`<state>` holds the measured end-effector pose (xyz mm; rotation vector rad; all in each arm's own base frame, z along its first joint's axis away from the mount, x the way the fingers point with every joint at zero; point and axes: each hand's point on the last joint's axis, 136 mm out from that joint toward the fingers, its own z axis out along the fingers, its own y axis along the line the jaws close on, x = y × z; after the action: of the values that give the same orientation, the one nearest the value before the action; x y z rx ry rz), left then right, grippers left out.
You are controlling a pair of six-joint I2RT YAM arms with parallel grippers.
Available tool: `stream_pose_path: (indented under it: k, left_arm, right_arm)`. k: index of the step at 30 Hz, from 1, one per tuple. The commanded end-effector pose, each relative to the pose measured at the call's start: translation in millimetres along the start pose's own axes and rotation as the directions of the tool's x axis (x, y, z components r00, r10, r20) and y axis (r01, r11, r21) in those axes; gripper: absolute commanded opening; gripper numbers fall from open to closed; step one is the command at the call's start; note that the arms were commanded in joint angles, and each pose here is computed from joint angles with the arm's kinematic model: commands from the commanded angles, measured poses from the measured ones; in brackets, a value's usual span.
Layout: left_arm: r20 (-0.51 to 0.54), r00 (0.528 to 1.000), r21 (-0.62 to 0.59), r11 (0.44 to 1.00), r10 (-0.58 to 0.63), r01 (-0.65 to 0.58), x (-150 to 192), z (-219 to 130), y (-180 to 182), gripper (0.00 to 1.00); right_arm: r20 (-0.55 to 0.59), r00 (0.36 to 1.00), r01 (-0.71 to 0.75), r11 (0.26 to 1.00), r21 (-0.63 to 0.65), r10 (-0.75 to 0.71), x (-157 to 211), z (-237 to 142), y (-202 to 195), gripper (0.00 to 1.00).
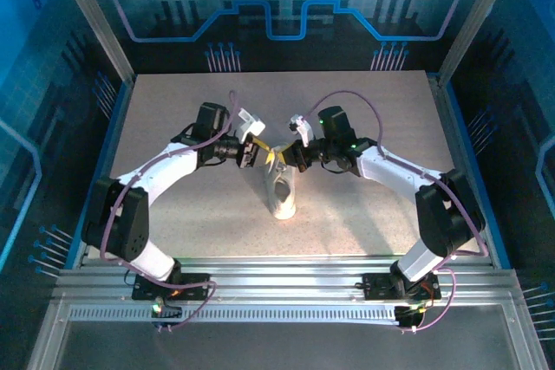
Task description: Tie the shoes
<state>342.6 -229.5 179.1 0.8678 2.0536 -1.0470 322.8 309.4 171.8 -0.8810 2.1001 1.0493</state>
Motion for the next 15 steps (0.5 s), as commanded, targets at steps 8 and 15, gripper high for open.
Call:
stream_pose_path:
  k: [8, 15]
  left_arm:
    - [-0.01, 0.992, -0.311, 0.943, -0.129, 0.12, 1.0, -38.3, 67.4, 0.48]
    - [-0.111, 0.982, -0.315, 0.942, -0.153, 0.111, 21.8, 11.0, 93.6, 0.55]
  right_arm:
    - [-0.046, 0.994, 0.101, 0.995, -0.013, -0.102, 0.6, 4.1, 18.9, 0.0]
    - [-0.06, 0.992, 0.109, 0.994, -0.006, -0.11, 2.0, 6.4, 19.0, 0.0]
